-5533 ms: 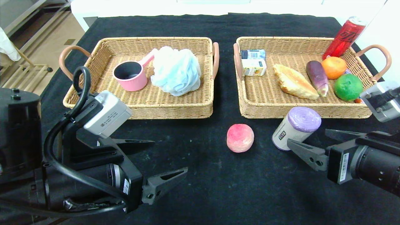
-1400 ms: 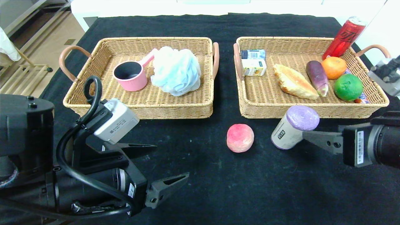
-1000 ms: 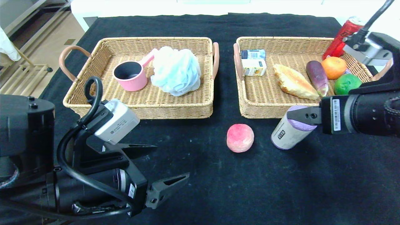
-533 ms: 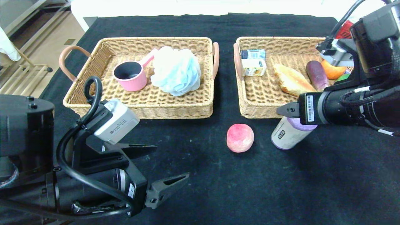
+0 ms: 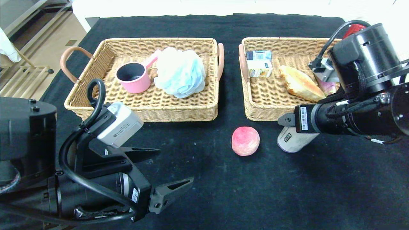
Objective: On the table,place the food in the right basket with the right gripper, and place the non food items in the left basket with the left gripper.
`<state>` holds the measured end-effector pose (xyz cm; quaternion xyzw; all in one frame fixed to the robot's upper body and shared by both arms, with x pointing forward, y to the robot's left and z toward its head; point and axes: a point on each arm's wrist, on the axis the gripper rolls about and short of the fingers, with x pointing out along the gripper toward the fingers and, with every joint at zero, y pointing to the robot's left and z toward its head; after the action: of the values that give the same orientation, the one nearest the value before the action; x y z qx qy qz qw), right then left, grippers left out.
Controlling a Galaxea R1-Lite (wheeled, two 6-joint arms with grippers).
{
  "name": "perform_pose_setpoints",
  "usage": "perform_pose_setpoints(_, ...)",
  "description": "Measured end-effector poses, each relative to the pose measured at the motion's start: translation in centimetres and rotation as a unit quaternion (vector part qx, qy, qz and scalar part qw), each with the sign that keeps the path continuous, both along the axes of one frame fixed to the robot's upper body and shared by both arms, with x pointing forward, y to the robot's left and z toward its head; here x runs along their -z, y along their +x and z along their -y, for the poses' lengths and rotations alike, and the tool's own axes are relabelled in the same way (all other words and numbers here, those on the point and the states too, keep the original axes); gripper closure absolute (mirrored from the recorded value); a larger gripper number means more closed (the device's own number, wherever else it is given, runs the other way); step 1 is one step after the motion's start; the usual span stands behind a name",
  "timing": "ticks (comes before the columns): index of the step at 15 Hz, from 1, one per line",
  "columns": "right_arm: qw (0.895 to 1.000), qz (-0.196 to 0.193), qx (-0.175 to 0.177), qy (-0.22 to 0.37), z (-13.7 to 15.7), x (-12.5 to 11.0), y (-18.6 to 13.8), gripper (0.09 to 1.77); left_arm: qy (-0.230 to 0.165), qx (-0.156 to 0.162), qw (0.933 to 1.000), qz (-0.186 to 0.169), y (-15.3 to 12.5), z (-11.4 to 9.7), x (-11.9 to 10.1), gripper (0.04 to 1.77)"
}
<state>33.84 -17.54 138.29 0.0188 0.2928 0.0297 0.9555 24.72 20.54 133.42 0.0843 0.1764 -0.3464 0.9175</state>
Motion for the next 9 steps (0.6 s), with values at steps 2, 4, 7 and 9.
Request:
perform_pose_setpoints(2, 1.0, -0.003, 0.002, -0.001, 0.0, 0.19, 0.22, 0.64, 0.0, 0.0, 1.0, 0.0, 0.0, 0.0, 0.0, 0.09)
perform_pose_setpoints(4, 1.0, -0.004, 0.002, -0.002, -0.01, 0.29, 0.27, 0.82, 0.001, 0.0, 1.0, 0.001, -0.01, -0.01, -0.01, 0.09)
perform_pose_setpoints(7, 1.0, -0.007, 0.002, -0.005, -0.02, 0.52, 0.25, 0.87, 0.001, 0.001, 1.0, 0.002, -0.02, -0.02, -0.02, 0.09)
perform_pose_setpoints(9, 1.0, -0.008, 0.002, -0.005, -0.02, 0.58, 0.23, 0.88, 0.001, 0.001, 1.0, 0.003, -0.05, -0.04, -0.06, 0.09)
